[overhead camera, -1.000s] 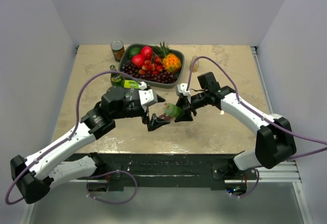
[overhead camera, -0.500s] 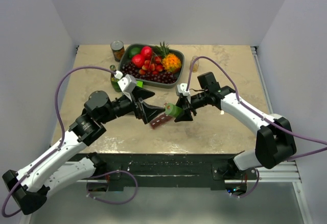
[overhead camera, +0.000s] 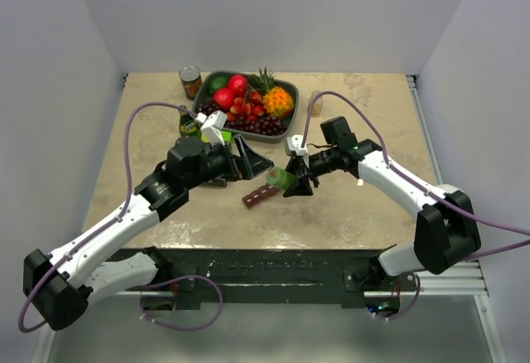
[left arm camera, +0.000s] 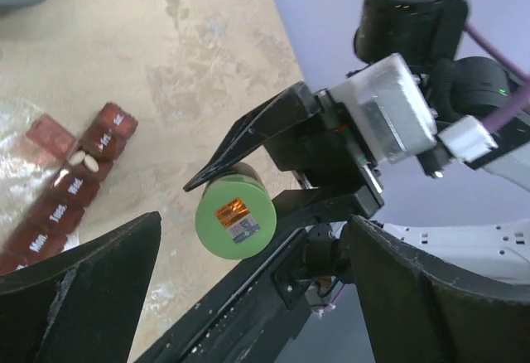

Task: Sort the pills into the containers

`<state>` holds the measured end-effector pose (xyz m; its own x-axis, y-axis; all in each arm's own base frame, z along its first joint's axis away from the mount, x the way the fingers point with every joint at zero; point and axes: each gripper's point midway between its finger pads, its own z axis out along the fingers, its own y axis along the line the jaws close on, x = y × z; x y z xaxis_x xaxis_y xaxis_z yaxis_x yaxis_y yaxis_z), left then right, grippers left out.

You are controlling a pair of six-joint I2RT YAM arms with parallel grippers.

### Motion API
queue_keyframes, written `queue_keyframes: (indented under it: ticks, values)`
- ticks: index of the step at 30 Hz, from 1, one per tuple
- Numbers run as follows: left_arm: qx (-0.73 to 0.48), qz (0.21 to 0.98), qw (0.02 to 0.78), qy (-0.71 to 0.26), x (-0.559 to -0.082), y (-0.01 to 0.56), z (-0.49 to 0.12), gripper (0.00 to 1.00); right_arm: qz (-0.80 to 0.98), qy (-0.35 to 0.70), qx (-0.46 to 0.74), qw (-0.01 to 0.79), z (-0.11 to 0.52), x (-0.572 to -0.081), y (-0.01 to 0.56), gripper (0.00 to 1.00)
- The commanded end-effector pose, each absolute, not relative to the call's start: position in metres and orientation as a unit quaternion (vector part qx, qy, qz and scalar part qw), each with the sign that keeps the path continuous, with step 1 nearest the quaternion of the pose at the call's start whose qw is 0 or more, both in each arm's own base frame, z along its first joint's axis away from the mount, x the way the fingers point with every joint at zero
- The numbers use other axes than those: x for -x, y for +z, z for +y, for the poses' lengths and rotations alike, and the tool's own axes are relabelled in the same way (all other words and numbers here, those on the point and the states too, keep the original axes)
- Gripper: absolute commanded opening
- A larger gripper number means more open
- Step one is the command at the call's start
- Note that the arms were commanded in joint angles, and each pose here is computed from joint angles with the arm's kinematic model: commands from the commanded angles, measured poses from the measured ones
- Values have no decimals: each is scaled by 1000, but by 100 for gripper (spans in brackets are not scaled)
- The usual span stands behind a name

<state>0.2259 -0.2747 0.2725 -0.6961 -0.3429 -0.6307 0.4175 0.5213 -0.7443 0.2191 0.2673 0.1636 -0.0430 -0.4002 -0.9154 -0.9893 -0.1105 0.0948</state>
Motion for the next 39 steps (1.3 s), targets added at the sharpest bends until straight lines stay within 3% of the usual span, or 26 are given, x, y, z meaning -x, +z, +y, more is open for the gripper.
queue_keyframes:
  ticks: [1,7,14,19,21,25,30,36,37,39]
  values:
    - [14,800,362,-479,-226,274,-289,97,542,423,618,382,272,-228,191,0]
    - [14,832,342,-436,-229,248,-301,91,541,424,618,381,272,-227,191,0]
    - [-15,841,336,-424,-229,235,-311,71,543,423,617,382,272,-228,190,0]
    - [-42,844,326,-424,-225,229,-318,67,543,424,617,381,272,-228,190,0]
    - [-63,835,332,-435,-223,233,-323,61,544,424,617,379,272,-229,189,0]
    - [-156,803,350,-456,-211,231,-330,34,543,427,616,379,272,-228,190,0]
    - [-365,703,352,-498,-170,232,-341,21,537,436,616,379,274,-224,193,0]
    - [-501,649,388,-422,-170,221,-327,21,535,439,615,378,273,-223,194,0]
    - [-504,646,402,-409,-174,225,-325,27,536,438,615,378,273,-223,193,0]
    - [-479,667,433,-373,-194,234,-321,48,536,437,615,379,273,-224,193,0]
